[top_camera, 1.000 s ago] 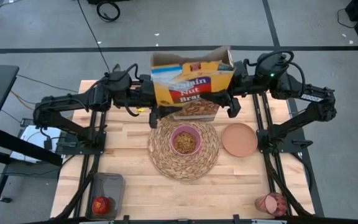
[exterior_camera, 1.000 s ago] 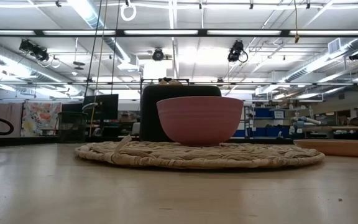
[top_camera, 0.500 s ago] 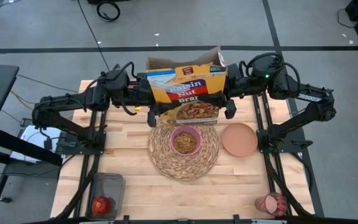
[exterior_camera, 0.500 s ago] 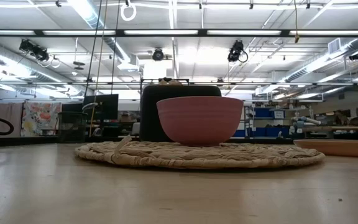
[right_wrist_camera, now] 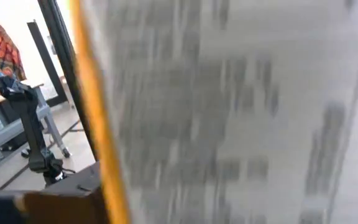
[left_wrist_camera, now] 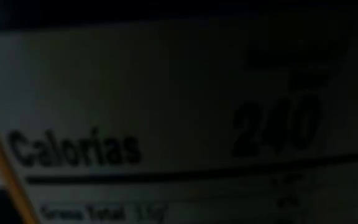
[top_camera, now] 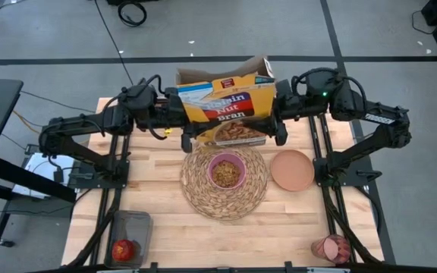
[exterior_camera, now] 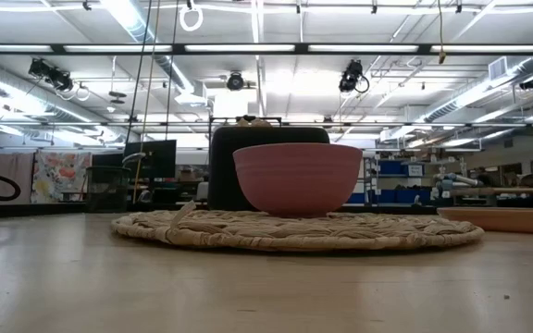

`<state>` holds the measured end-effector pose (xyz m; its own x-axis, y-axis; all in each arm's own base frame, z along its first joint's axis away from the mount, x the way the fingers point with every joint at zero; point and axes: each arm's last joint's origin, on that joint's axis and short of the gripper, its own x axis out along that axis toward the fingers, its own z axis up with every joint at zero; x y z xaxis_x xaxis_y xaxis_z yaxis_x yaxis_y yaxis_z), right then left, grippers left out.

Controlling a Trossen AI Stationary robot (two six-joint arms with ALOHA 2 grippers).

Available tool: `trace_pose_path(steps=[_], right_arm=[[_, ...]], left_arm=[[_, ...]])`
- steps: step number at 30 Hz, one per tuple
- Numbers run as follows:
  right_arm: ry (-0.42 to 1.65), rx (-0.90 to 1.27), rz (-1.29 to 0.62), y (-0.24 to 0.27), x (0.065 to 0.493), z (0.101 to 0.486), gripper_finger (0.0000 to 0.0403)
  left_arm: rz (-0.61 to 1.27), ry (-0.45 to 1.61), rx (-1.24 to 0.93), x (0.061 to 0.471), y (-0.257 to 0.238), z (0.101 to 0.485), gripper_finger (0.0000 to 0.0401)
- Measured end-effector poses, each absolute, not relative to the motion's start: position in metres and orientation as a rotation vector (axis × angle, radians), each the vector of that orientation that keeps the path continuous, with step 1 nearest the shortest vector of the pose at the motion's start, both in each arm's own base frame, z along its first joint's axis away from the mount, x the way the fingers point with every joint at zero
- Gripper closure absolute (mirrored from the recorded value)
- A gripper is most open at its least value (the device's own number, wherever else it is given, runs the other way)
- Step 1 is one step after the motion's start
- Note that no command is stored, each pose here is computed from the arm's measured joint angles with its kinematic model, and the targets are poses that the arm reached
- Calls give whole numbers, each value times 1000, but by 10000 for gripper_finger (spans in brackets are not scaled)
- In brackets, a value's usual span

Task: Arrange a breakfast setting
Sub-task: Pour the cereal from the box into the pink bowl

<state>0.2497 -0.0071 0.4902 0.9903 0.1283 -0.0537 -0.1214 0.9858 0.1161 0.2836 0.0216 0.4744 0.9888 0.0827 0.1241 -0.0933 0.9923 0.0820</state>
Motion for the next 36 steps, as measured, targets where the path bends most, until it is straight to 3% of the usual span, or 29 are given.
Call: trace_pose_path(steps=[5,9,13,24,36], right_arm=[[93,64,127,-7,249,487,40],[87,58,123,-8,249,488,42],[87,53,117,-9,249,487,78],[75,23,106,-12,249,488,239],[92,26,56,-18,246,487,253]], left_arm=[[97,-141,98,280,22,482,197],[99,-150,100,279,22,483,196],[99,-162,101,279,22,484,196],[107,-191,114,278,22,488,174],[185,-220,129,243,21,505,91]])
